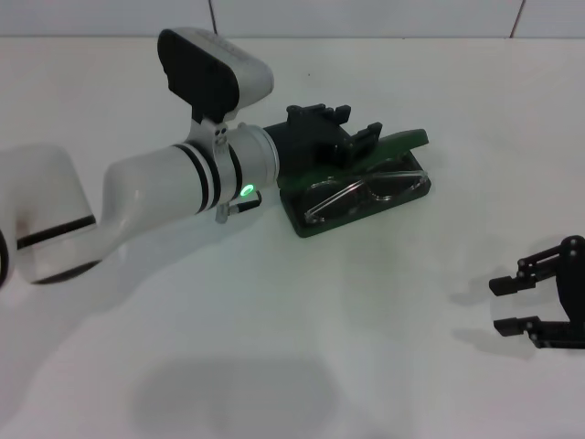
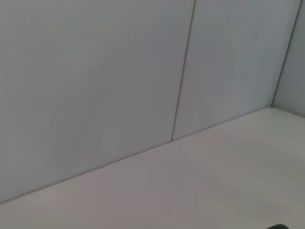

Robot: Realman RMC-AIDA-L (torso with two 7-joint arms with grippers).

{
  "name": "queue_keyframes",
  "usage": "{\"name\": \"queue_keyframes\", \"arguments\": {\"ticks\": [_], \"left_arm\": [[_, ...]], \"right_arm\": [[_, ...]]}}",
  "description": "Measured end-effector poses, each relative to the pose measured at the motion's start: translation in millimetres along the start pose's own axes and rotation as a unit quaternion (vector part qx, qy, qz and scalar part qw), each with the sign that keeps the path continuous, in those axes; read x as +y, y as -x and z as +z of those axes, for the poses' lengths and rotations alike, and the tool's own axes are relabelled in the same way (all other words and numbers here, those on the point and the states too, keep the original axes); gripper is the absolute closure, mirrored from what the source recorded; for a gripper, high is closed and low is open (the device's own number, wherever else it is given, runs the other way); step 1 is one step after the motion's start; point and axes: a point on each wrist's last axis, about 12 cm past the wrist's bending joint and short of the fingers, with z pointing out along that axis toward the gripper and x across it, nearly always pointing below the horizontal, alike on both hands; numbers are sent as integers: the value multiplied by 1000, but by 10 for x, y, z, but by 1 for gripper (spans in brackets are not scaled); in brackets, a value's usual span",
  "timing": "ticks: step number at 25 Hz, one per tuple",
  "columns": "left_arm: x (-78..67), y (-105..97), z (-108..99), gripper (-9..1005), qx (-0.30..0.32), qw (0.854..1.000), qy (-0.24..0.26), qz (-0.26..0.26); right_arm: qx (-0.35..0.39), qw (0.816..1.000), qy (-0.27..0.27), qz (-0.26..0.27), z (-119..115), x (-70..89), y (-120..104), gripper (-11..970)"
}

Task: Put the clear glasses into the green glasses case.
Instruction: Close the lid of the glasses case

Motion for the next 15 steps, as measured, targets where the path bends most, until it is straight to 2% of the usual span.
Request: {"name": "queue_keyframes", "arguments": {"ticks": [9,15], "left_arm": [[-63,-236,-166,468,-28,999,13,19],[-78,-310,-255,467,-51,998,19,31]], "right_arm": [[3,1000,-3,0,0,-40,58,509],[1,1000,-6,-5,23,-76,100,501]]}}
